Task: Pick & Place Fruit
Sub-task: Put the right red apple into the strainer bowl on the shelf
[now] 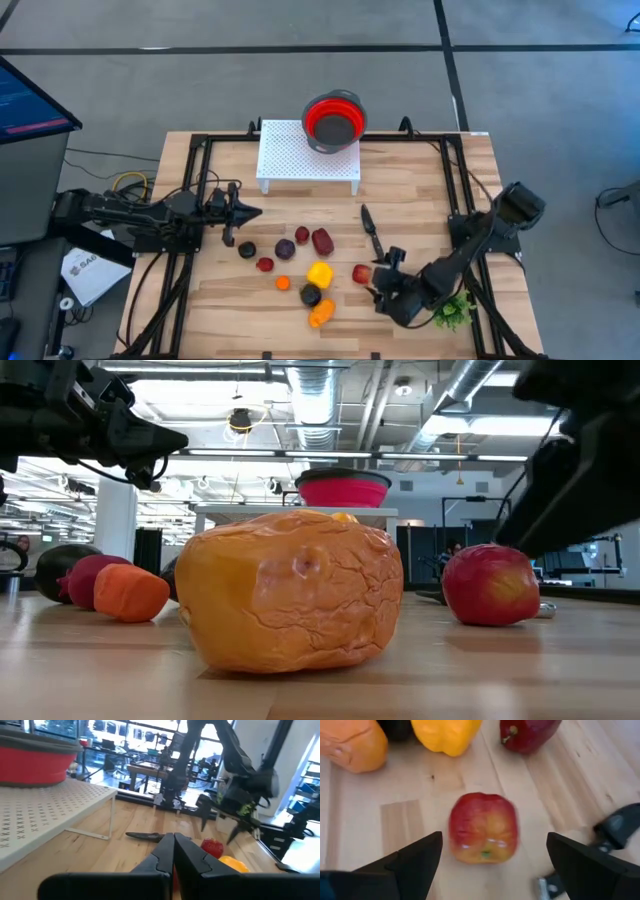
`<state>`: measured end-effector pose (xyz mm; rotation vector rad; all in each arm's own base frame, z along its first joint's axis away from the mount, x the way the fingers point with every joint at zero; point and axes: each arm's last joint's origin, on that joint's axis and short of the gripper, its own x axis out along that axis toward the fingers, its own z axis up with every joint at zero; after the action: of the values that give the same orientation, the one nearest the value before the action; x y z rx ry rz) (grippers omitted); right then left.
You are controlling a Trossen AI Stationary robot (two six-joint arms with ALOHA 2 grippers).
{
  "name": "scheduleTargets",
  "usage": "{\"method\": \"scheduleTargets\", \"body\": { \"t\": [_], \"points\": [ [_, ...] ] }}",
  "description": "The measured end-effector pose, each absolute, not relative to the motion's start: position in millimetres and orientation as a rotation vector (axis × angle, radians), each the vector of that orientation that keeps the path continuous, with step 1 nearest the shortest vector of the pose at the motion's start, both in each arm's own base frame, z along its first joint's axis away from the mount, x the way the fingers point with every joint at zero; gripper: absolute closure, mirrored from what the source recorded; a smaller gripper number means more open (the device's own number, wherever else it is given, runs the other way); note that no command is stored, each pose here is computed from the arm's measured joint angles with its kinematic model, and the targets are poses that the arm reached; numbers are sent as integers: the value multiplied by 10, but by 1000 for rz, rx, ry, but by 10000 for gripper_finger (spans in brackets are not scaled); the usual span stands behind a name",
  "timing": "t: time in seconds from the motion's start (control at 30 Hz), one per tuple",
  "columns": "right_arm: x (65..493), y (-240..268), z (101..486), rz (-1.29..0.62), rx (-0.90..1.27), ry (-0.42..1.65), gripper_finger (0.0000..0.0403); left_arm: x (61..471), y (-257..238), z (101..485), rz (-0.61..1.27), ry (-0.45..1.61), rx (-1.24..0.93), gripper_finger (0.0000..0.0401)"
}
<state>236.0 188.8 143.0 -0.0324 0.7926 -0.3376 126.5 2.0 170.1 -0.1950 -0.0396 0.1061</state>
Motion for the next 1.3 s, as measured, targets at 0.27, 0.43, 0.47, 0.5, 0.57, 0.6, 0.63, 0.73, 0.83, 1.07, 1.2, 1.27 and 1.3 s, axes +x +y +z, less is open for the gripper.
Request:
{"method": "scheduleTargets", "body": {
  "t": [0.27, 0.43, 0.47, 0.5, 0.57, 0.6, 0.63, 0.73, 0.83, 1.07, 1.2, 1.27, 1.3],
  "points": [
    [2385, 1993, 961, -465, -27, 727, 54, 1264, 25, 1705, 121, -48, -216, 397],
    [2386, 2063, 829, -499, 0, 644, 74, 1264, 25, 1707, 123, -50, -221, 397],
    [2386, 2071, 809, -509, 6, 626, 80, 1264, 25, 1707, 123, -50, -221, 397],
    [2381, 2078, 792, -521, 8, 605, 85, 1264, 25, 1710, 123, -53, -221, 397],
    [2355, 2092, 794, -543, 14, 555, 97, 1264, 25, 1713, 122, -55, -221, 397],
    [2350, 2095, 800, -554, 30, 523, 102, 1264, 25, 1713, 122, -55, -221, 397],
    [2339, 2092, 794, -563, 48, 497, 107, 1264, 25, 1712, 122, -55, -221, 397],
    [2299, 2053, 762, -591, 69, 446, 122, 1264, 25, 1713, 122, -55, -221, 397],
    [2286, 2017, 739, -604, 109, 425, 137, 1264, 25, 1713, 122, -56, -221, 397],
    [2396, 1899, 863, -633, 89, 414, 167, 1264, 25, 1713, 122, -56, -222, 397],
    [2524, 1713, 1232, -633, -16, 428, 167, 1264, 25, 1714, 121, -57, -221, 397],
    [2585, 1564, 1513, -630, -77, 429, 167, 1264, 25, 1714, 121, -57, -221, 397],
    [2617, 1476, 1672, -618, -95, 430, 167, 1264, 25, 1715, 121, -57, -221, 397]
  ]
}}
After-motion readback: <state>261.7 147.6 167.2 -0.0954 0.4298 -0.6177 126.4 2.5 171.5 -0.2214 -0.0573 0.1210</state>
